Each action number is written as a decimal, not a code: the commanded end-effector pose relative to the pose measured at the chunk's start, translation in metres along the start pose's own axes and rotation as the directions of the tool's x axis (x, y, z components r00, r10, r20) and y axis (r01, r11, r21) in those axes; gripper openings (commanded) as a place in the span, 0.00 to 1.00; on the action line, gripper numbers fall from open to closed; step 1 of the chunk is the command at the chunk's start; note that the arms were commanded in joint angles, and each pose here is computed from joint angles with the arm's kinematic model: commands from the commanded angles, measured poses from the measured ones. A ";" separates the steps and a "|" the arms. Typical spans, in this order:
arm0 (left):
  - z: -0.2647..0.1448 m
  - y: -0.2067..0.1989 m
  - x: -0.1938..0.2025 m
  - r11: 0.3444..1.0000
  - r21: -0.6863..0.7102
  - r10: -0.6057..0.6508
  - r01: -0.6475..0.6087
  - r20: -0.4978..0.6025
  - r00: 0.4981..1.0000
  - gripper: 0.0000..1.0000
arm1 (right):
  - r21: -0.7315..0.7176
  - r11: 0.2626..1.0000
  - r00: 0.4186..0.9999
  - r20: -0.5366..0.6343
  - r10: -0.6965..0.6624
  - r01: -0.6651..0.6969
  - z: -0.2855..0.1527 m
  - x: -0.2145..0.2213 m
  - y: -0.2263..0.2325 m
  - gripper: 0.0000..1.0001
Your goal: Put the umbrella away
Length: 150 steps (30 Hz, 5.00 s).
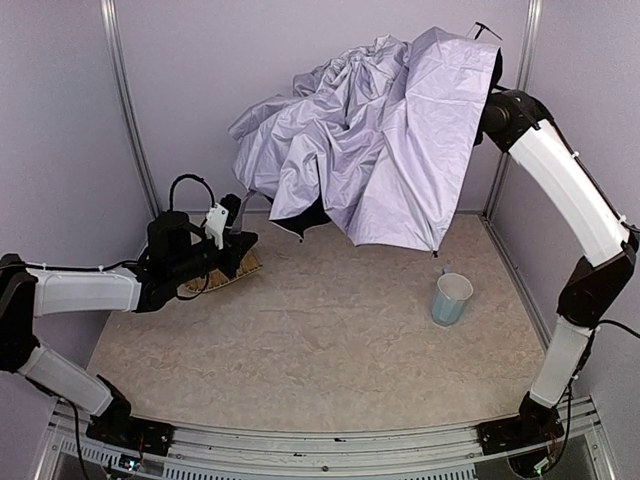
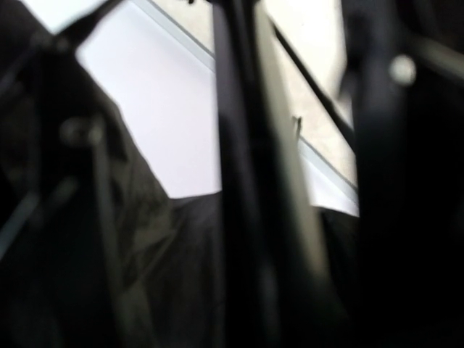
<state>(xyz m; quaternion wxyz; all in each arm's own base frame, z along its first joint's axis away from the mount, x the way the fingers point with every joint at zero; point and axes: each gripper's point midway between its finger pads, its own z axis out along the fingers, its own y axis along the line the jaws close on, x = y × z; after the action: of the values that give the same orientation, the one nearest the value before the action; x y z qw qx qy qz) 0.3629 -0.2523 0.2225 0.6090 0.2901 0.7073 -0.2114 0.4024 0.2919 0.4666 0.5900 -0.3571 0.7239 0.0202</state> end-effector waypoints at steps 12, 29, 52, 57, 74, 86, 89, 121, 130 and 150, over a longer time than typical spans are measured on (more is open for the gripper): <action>0.103 0.046 0.056 0.997 0.037 0.077 -0.071 -0.208 0.975 0.00 | 0.017 0.877 0.870 -0.140 -0.473 0.480 -0.025 0.047 0.065 0.00; 0.235 0.022 0.089 0.986 0.153 0.111 -0.069 -0.286 0.952 0.00 | 0.116 0.786 0.794 -0.043 -0.606 0.607 -0.045 0.049 0.130 0.00; 0.159 0.159 0.038 0.906 -0.281 -0.363 0.317 -0.129 0.923 0.99 | 0.446 0.665 0.796 -0.421 -0.434 0.599 0.004 0.085 -0.030 0.00; 0.134 0.148 -0.005 0.925 -0.234 -0.320 0.298 -0.061 0.946 0.99 | 0.641 0.477 0.797 -0.443 -0.410 0.601 -0.021 0.021 -0.086 0.00; 0.055 0.138 -0.032 0.921 -0.325 -0.236 0.216 -0.022 0.972 0.99 | 0.134 0.477 0.486 -0.418 -0.767 0.869 0.084 0.116 0.060 0.00; -0.008 0.041 -0.030 0.977 -0.193 -0.098 0.090 -0.027 0.995 0.97 | -0.742 0.641 0.759 -0.298 -0.578 0.197 0.091 0.277 0.335 0.00; -0.020 -0.007 -0.020 0.996 -0.001 -0.089 0.089 -0.018 0.996 0.98 | -0.783 0.616 0.744 -0.357 -0.565 0.092 0.085 0.302 0.353 0.00; -0.021 -0.056 0.004 0.988 0.139 -0.047 0.061 -0.104 0.993 0.92 | -0.640 0.768 0.844 -0.394 -0.365 0.033 0.058 0.327 0.302 0.60; -0.047 -0.065 -0.035 0.997 0.073 -0.024 0.028 -0.046 0.999 0.85 | -0.634 0.767 0.844 -0.356 -0.401 0.097 0.077 0.343 0.307 0.29; -0.128 -0.193 0.084 0.869 0.335 0.479 -0.364 -0.389 0.787 0.92 | -0.758 0.641 0.784 -0.470 -0.406 -0.123 0.038 0.379 0.258 0.00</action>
<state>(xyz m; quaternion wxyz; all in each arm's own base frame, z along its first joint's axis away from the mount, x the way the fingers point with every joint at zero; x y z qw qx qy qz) 0.1240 -0.3213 0.1826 0.4435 0.5151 0.7137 -0.1692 0.2842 0.3325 0.0245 0.1672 -0.6017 0.7677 0.1440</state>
